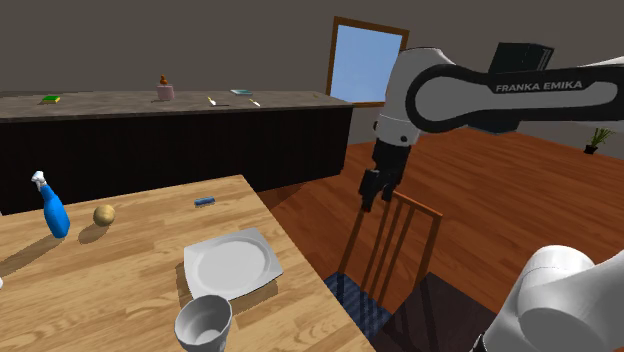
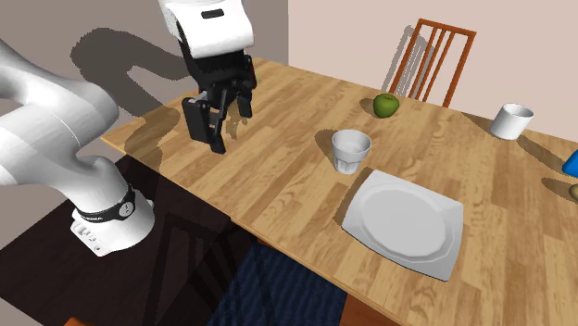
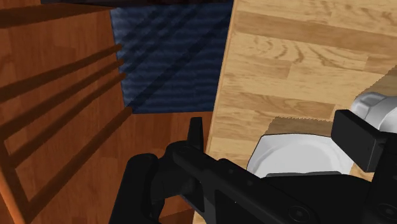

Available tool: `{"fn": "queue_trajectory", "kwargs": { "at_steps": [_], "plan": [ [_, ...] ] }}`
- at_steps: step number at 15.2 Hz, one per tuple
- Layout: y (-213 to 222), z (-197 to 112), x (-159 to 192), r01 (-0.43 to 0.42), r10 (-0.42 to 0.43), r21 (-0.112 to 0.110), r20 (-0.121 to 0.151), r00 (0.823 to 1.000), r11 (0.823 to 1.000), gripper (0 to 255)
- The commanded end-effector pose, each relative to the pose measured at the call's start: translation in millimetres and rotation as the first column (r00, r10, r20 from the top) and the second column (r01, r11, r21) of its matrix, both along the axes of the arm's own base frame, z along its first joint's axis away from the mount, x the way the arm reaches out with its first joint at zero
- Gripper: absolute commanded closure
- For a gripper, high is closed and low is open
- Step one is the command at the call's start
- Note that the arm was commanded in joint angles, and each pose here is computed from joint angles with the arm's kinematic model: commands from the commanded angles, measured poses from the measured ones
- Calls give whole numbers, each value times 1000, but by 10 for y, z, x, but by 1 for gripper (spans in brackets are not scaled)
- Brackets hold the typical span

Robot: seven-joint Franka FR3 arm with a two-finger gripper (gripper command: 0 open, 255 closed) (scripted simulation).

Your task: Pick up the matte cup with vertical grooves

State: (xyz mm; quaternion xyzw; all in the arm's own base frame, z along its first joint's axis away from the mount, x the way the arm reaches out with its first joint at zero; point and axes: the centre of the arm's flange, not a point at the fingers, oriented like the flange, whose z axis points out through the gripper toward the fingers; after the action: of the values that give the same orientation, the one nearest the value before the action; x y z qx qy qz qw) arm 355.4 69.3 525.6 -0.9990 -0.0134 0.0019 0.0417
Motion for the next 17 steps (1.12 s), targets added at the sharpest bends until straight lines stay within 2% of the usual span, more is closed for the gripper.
{"fn": "queue_trajectory", "kwargs": {
  "at_steps": [1, 17],
  "plan": [
    [170, -150, 85, 3, -3, 5, 0, 1000, 1000, 0],
    [1695, -1313, 880, 18, -18, 44, -12, 1000, 999, 0]
  ]
}}
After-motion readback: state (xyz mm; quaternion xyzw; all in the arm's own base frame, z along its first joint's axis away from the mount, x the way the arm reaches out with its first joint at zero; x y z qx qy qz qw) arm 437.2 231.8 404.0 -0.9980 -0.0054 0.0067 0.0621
